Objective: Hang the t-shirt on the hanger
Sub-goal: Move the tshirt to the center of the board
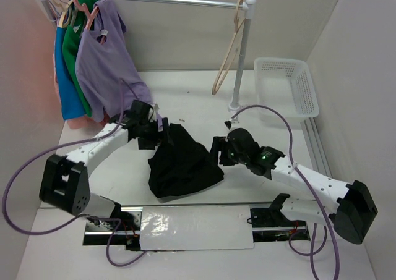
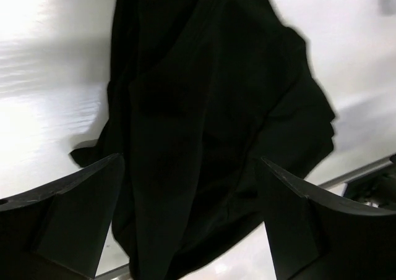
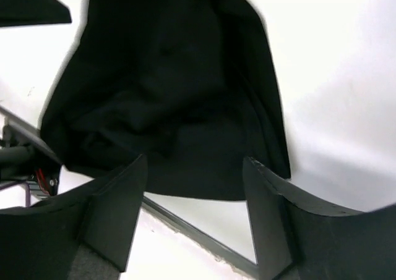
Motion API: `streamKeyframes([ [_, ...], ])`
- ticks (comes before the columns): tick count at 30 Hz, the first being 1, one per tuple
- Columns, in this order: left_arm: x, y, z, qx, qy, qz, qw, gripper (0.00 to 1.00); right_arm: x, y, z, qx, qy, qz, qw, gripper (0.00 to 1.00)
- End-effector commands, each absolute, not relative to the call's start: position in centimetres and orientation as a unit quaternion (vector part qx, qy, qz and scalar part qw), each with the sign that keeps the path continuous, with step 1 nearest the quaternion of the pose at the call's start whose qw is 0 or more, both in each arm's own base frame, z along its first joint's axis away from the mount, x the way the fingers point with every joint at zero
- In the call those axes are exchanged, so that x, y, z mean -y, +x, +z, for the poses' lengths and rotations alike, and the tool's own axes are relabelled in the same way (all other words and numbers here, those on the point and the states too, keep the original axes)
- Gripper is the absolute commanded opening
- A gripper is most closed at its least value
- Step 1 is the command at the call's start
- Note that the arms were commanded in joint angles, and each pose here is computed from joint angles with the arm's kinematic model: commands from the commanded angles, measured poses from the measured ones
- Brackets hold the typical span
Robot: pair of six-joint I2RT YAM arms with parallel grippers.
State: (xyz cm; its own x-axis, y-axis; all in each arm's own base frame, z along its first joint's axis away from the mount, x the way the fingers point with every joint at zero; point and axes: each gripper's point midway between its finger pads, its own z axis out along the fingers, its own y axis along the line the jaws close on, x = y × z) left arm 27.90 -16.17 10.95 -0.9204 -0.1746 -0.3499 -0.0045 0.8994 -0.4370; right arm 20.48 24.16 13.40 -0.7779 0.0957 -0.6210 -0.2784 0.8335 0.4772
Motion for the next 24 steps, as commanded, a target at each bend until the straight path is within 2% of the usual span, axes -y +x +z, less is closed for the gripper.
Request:
streamKeyframes([
  [1,17.1,28.6,9.0,-0.960,-0.071,-0.198,0.183,0.99,-25.0,20.4,12.4,-0.895,0.016,0.326,0.304,0.73],
  [3,17.1,28.8,7.7,-0.966,-0.069,-0.175,0.175,0.98,-26.6,20.8,12.7,-0.886,0.015,0.350,0.304,0.77],
  [5,16.9,29.5,7.3,-0.969,-0.077,-0.153,0.177,0.96,-27.2,21.2,11.1,-0.893,0.013,0.343,0.291,0.85],
  [6,16.5,29.9,6.3,-0.971,-0.084,-0.142,0.172,0.80,-29.4,22.3,10.9,-0.886,-0.007,0.363,0.288,0.85],
  [7,16.5,29.9,6.3,-0.971,-0.084,-0.142,0.172,0.80,-29.5,22.3,10.9,-0.886,-0.007,0.363,0.288,0.85],
  [8,16.5,29.8,5.8,-0.972,-0.087,-0.145,0.162,0.70,-30.1,23.0,11.0,-0.878,-0.012,0.372,0.300,0.84],
  [9,16.7,30.0,5.9,-0.971,-0.086,-0.152,0.164,0.51,-30.9,23.8,10.2,-0.883,-0.018,0.364,0.297,0.81],
  [10,16.7,29.9,5.6,-0.972,-0.091,-0.150,0.158,0.08,-31.5,24.1,9.8,-0.885,-0.025,0.362,0.292,0.76],
  [11,17.0,30.2,6.3,-0.969,-0.089,-0.159,0.165,0.00,-32.0,24.7,9.5,-0.885,-0.026,0.362,0.292,0.67],
  [12,17.3,30.2,6.8,-0.967,-0.087,-0.168,0.168,0.00,-32.6,25.6,8.8,-0.888,-0.024,0.361,0.285,0.34],
  [14,17.5,30.9,10.0,-0.958,-0.084,-0.185,0.201,0.00,-33.0,26.1,9.0,-0.885,-0.023,0.363,0.291,0.01],
  [16,17.5,31.1,12.7,-0.952,-0.065,-0.193,0.228,0.00,-32.8,26.6,11.9,-0.870,-0.010,0.368,0.329,0.00],
  [17,17.1,32.2,16.2,-0.939,-0.064,-0.199,0.273,0.00,-31.5,27.7,12.8,-0.867,0.015,0.341,0.364,0.00],
  [18,17.0,32.0,17.7,-0.937,-0.054,-0.200,0.283,0.00,-30.5,27.2,13.2,-0.871,0.016,0.321,0.371,0.00],
  [21,16.4,33.2,25.3,-0.902,-0.034,-0.215,0.372,0.00,-27.4,26.9,18.2,-0.849,0.017,0.303,0.431,0.00],
  [22,16.2,33.3,27.1,-0.895,-0.029,-0.214,0.389,0.00,-26.6,26.6,21.7,-0.828,0.016,0.320,0.461,0.00],
  [24,15.7,33.8,32.2,-0.869,-0.028,-0.224,0.440,0.00,-25.4,26.1,24.1,-0.818,0.010,0.314,0.482,0.00],
])
